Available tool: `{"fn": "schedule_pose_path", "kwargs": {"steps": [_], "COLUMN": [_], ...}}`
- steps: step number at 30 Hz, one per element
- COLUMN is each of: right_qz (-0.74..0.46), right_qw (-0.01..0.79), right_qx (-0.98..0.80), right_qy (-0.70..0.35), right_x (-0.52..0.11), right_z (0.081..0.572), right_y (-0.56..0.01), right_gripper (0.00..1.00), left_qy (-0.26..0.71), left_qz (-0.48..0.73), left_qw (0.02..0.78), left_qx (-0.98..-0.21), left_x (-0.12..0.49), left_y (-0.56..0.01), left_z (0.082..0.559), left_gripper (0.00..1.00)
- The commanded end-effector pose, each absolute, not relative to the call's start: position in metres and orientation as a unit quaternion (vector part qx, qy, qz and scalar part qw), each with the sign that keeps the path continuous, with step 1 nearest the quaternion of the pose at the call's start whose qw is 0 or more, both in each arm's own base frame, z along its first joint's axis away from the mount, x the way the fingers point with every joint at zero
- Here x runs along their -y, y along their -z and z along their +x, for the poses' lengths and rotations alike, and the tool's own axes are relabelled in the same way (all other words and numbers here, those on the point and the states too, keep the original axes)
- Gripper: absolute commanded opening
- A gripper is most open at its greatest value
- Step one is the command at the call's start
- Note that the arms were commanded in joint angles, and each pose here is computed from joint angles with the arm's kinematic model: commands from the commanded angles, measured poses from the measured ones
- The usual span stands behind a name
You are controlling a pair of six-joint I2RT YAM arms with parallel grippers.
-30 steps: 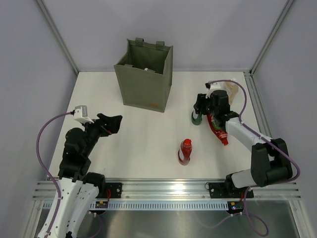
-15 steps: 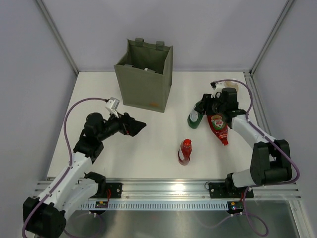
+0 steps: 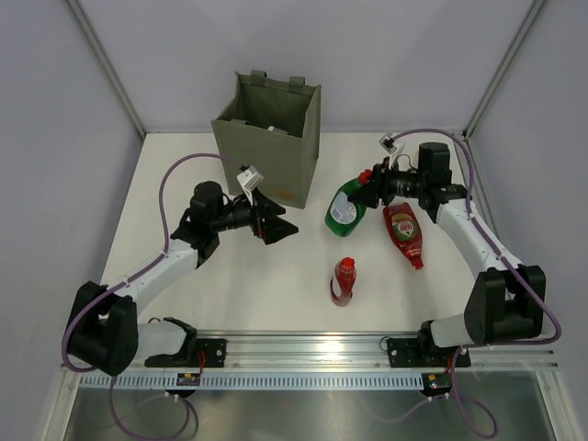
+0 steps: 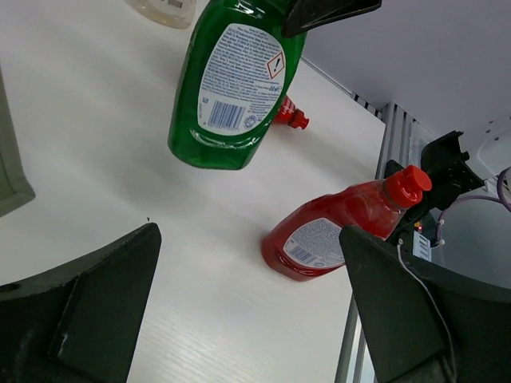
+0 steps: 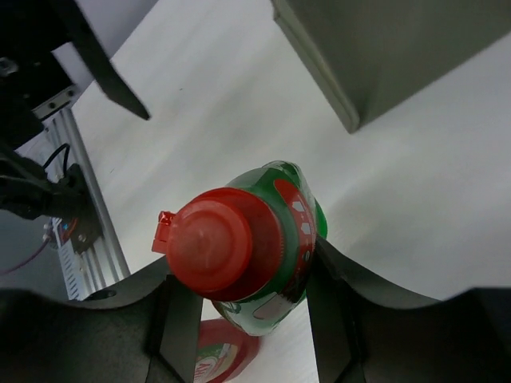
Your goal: Place the personal care products into the canvas bag
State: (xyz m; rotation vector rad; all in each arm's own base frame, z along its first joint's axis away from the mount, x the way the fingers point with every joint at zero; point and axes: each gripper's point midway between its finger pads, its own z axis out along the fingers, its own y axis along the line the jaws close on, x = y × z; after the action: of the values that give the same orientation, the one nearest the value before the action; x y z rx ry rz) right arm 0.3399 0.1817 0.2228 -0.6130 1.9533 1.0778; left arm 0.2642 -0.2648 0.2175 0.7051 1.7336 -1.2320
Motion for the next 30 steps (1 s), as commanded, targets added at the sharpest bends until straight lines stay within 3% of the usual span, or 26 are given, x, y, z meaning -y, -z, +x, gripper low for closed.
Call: {"fn": "schedule_pose_path", "kwargs": {"steps": [1,9,16,25,27,30], "right_qz": [-0.365,-0.438,-0.440,-0.439,-0.436,-0.431], "right_qw": [0.417,0.365,0.356,0.345,0.345,0.349], "right_qx": [-0.669,-0.608,-0.580,-0.563,-0.564,-0.568], "right_qy": [-0.496,-0.553,-0.585,-0.610,-0.610,-0.609], "right_x": [-0.219,-0.273,-0.300,-0.322,-0.323,-0.324], "right_z": [0.302,0.251,0.251,0.245,0.247,0.251], "right_y": [-0.288,-0.312,-0.336,-0.344,-0.345,-0.346], "right_gripper": [0.00,0.00,0.00,0.00,0.00,0.00], "left_qy": [0.516,0.538,0.588,0.621,0.634,0.649], "left_qz": [0.338,0.351,0.364,0.325,0.321,0.312], "left_qw": [0.466,0.444,0.396,0.404,0.405,0.388], "left_qx": [-0.634,-0.625,-0.605,-0.588,-0.576,-0.574], "left_x": [0.283,0.296,0.304,0.305,0.307,0.309], "left_y": [-0.247,-0.244,-0.243,-0.251,-0.261,-0.265], "left_z": [0.269,0.265,0.232,0.228,0.227,0.227], "left_gripper": [0.99,0.99,0.99,0.98,0.94,0.77]}}
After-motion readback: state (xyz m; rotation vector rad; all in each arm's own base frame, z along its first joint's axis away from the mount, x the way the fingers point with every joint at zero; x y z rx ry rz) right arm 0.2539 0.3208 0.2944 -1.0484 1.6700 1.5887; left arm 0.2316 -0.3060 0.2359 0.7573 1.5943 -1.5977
